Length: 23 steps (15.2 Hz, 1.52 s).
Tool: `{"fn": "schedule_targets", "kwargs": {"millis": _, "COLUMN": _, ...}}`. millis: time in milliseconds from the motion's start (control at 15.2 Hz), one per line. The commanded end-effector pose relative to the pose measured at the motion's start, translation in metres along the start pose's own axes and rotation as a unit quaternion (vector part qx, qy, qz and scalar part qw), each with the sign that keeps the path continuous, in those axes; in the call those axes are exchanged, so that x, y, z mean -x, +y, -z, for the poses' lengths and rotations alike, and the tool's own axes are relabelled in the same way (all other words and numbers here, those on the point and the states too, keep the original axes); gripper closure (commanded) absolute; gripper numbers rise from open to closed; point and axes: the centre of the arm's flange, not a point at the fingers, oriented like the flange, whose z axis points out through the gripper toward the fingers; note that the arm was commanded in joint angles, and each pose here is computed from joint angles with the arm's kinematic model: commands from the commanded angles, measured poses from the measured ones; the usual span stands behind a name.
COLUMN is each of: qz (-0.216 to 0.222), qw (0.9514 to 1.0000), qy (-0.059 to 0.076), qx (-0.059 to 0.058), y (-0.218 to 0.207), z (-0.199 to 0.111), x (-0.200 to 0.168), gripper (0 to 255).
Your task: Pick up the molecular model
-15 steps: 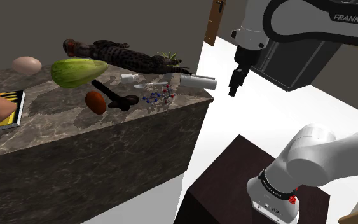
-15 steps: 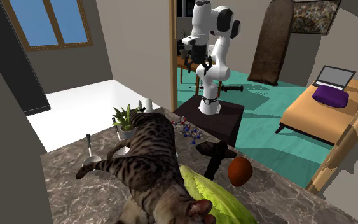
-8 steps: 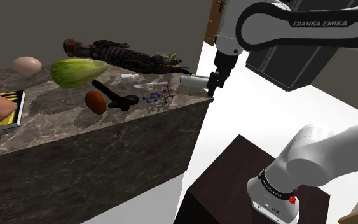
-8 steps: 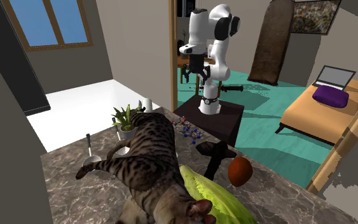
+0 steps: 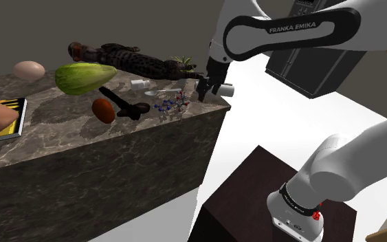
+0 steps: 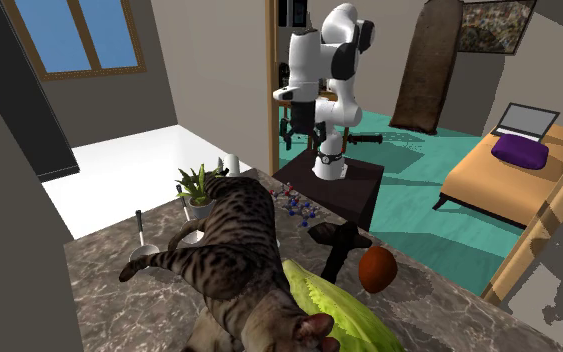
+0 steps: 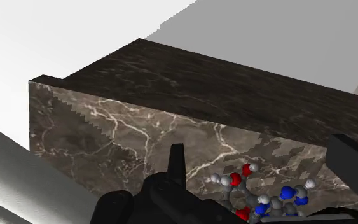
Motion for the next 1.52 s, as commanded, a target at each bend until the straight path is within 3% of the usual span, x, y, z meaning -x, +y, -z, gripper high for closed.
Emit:
{"fn": "schedule_targets", "kwargs": {"millis": 0, "qz": -0.01, "qw": 0.9999, "qy": 0.012, "qx": -0.007, "y": -0.002, "z": -0.014, "x": -0.02, "gripper": 0}}
{"fn": "schedule_targets", "kwargs": {"millis": 462, "qz": -0.042, "qw": 0.9974, "qy": 0.051, "qx": -0.029, "y": -0.009, "z": -0.046, "x": -0.094, "gripper": 0}}
{"fn": "schedule_targets", "kwargs": {"millis": 1122, "qz": -0.043, "qw": 0.9973, "qy": 0.052, "qx": -0.029, "y": -0.007, "z": -0.087, "x": -0.094, "gripper": 0}}
{"fn": "schedule_targets", "kwargs": {"millis": 1188, "qz": -0.043, "qw": 0.9973, "qy": 0.052, "qx": -0.029, "y": -0.008, "z": -0.086, "x": -0.093, "gripper": 255}}
{"fn": "schedule_targets", "kwargs": {"millis": 1452, "qz": -0.043, "qw": 0.9973, "qy": 0.052, "qx": -0.029, "y": -0.008, "z": -0.086, "x": -0.093, "gripper": 255}}
